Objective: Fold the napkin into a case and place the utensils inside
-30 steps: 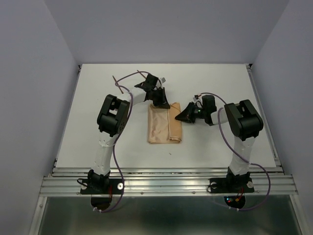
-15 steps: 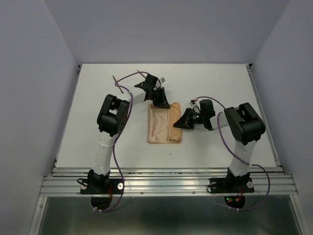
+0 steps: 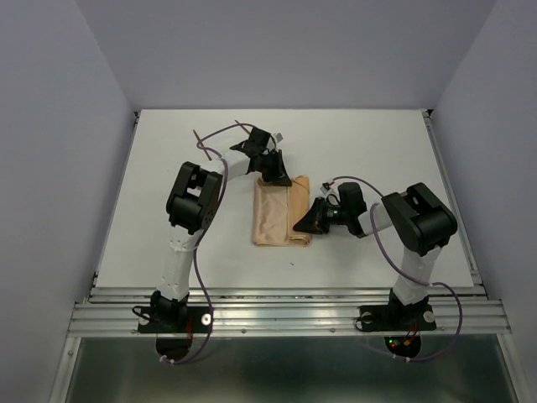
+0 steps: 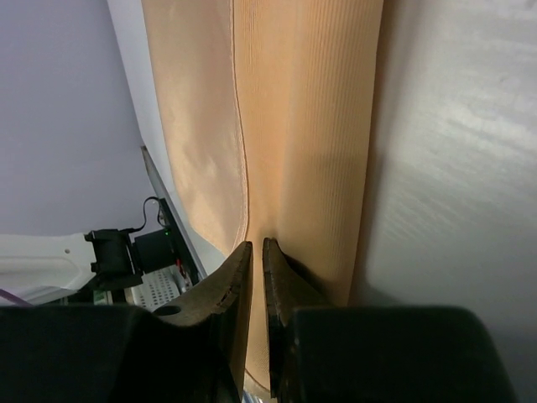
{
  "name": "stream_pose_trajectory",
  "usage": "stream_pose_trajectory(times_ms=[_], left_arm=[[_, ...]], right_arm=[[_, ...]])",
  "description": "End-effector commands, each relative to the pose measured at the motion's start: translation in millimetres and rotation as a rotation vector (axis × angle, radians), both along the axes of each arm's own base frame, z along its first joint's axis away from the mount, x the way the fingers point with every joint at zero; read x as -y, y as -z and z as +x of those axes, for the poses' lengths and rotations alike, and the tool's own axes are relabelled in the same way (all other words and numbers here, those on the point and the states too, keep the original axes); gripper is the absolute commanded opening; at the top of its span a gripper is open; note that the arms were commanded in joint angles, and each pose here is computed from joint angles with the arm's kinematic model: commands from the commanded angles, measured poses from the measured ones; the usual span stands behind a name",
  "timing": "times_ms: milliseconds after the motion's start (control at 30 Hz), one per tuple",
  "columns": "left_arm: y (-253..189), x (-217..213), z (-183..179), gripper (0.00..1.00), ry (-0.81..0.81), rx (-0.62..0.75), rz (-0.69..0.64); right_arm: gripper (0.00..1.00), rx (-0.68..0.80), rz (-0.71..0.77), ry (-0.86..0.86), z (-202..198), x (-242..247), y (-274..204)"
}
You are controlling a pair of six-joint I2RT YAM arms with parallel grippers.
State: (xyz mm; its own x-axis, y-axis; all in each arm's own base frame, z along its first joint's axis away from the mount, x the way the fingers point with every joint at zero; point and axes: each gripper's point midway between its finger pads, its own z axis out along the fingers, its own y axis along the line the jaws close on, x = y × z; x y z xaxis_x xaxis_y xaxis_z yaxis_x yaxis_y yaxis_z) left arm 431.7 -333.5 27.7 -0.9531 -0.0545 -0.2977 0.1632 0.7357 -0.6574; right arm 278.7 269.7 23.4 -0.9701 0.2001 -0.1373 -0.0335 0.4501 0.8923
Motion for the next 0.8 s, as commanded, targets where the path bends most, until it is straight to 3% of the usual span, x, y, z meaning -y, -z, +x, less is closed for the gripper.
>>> stream_pose_trajectory(times_ms=[0,467,767], left_arm=[[35,-24,-3,0.0,-0.041,-0.031,0.109],[38,-25,-3,0.0,-0.045,-0.035,0.114],[39,-25,-3,0.0,-0.047,-0.037,0.115]], right_arm=[[0.16,-0.008,-0.014,0.013,-14,-3,7],[0.16,-0.021,-0.008,0.015,-38,-7,9],[0.15,-0.099,-0.043,0.039,-54,0,43]])
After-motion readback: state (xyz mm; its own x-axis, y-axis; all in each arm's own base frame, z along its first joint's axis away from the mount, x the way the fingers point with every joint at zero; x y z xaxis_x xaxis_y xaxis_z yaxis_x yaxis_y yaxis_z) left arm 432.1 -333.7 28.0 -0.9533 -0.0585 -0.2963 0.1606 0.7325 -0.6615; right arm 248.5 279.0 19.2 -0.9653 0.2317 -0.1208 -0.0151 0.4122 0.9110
